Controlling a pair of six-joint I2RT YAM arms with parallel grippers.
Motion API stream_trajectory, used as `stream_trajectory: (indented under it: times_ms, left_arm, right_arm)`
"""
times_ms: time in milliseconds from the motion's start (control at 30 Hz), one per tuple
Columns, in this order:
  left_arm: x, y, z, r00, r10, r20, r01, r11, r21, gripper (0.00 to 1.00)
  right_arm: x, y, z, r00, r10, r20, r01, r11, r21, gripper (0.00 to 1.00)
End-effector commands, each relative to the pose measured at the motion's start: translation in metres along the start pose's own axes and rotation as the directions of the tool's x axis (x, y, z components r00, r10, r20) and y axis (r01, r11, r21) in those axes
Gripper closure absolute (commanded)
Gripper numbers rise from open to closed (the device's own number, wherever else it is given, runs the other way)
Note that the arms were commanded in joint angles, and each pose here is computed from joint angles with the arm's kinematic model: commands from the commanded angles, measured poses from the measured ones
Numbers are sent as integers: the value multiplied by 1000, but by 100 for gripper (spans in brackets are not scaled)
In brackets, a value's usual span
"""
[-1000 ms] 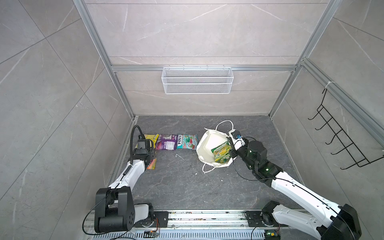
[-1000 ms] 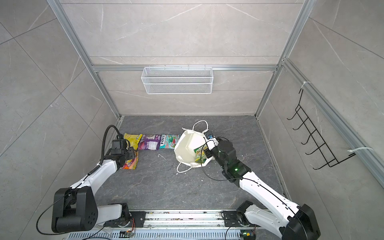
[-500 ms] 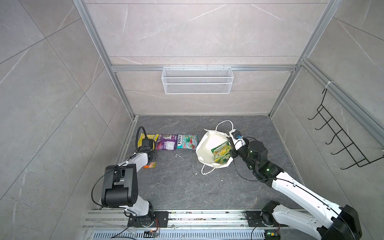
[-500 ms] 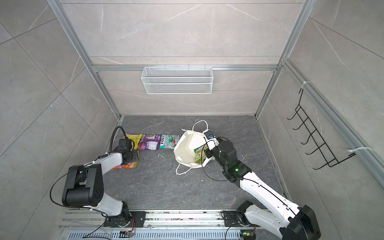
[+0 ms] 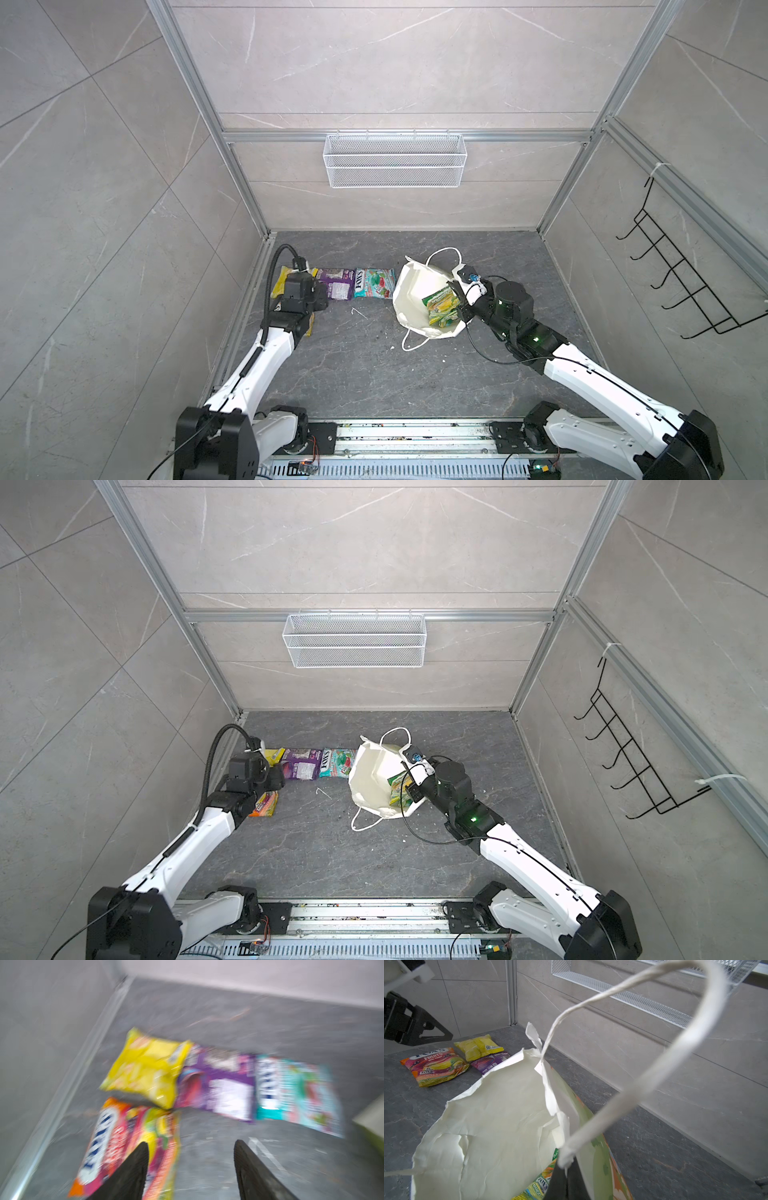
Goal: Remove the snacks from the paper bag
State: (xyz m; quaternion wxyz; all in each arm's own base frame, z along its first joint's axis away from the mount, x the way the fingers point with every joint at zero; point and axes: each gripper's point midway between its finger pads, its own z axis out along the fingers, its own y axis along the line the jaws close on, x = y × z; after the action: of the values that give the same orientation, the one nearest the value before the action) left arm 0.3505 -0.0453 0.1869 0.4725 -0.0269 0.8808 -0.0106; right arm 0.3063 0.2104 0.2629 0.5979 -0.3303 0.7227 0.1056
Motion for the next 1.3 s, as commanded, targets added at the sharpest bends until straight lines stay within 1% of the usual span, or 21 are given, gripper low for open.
stream_trajectory:
  times_ms: [0, 100, 167, 267, 367, 433, 500, 600, 700, 800, 867, 933, 1067, 1167, 1233, 1267]
  left_arm:
    - [-30, -46, -27, 990, 54, 130, -74, 985, 157, 35]
    - [-39, -80, -47, 972, 133, 195, -181, 952, 249, 36]
    - [-38, -99, -57, 958, 179, 225, -243, 922, 302, 36]
    - [-34, -123, -71, 948, 189, 257, -282, 873, 397, 37]
    - [-28, -151, -89, 936, 205, 285, -326, 809, 489, 39]
    - [-21, -169, -97, 931, 222, 289, -350, 768, 537, 40]
    - [-14, -180, -103, 927, 231, 296, -366, 738, 568, 40]
    - [-5, -191, -111, 916, 234, 326, -392, 697, 600, 40]
    - [3, -194, -114, 903, 253, 347, -421, 678, 602, 41]
    - [15, -204, -120, 881, 283, 379, -469, 630, 619, 41]
    - [25, -211, -119, 875, 291, 387, -482, 602, 637, 41]
    - [38, -222, -121, 862, 292, 415, -506, 553, 662, 40]
    - [63, -241, -120, 823, 314, 473, -567, 479, 670, 37]
    - [69, -252, -117, 796, 333, 505, -605, 435, 667, 36]
    - [71, -262, -117, 780, 349, 519, -624, 394, 674, 36]
    - [70, -267, -116, 773, 355, 525, -633, 385, 672, 36]
  right_arm:
    - [-5, 15, -9, 999, -46, -2, 45, 996, -75, 99]
    - [-1, 25, -12, 997, -73, -7, 72, 991, -110, 99]
    - [6, 32, -11, 995, -88, -37, 82, 988, -129, 99]
    - [23, 40, -8, 989, -105, -106, 90, 986, -139, 99]
    - [37, 52, -6, 982, -120, -148, 96, 982, -163, 99]
    - [43, 62, -6, 980, -127, -155, 96, 976, -193, 99]
    - [44, 77, -8, 981, -143, -134, 106, 962, -253, 99]
    - [41, 88, -11, 986, -138, -95, 104, 948, -302, 99]
    - [38, 95, -12, 988, -137, -75, 104, 935, -340, 99]
    - [36, 91, -10, 988, -129, -82, 97, 944, -317, 99]
    - [32, 84, -7, 991, -107, -81, 81, 956, -280, 99]
    - [31, 83, -5, 991, -104, -82, 78, 959, -271, 99]
    - [27, 80, -1, 994, -77, -75, 56, 966, -251, 100]
    - [23, 78, 0, 996, -63, -65, 46, 969, -243, 100]
    - [22, 76, 0, 997, -52, -59, 36, 972, -234, 100]
    - [22, 75, 0, 997, -48, -60, 33, 973, -229, 100]
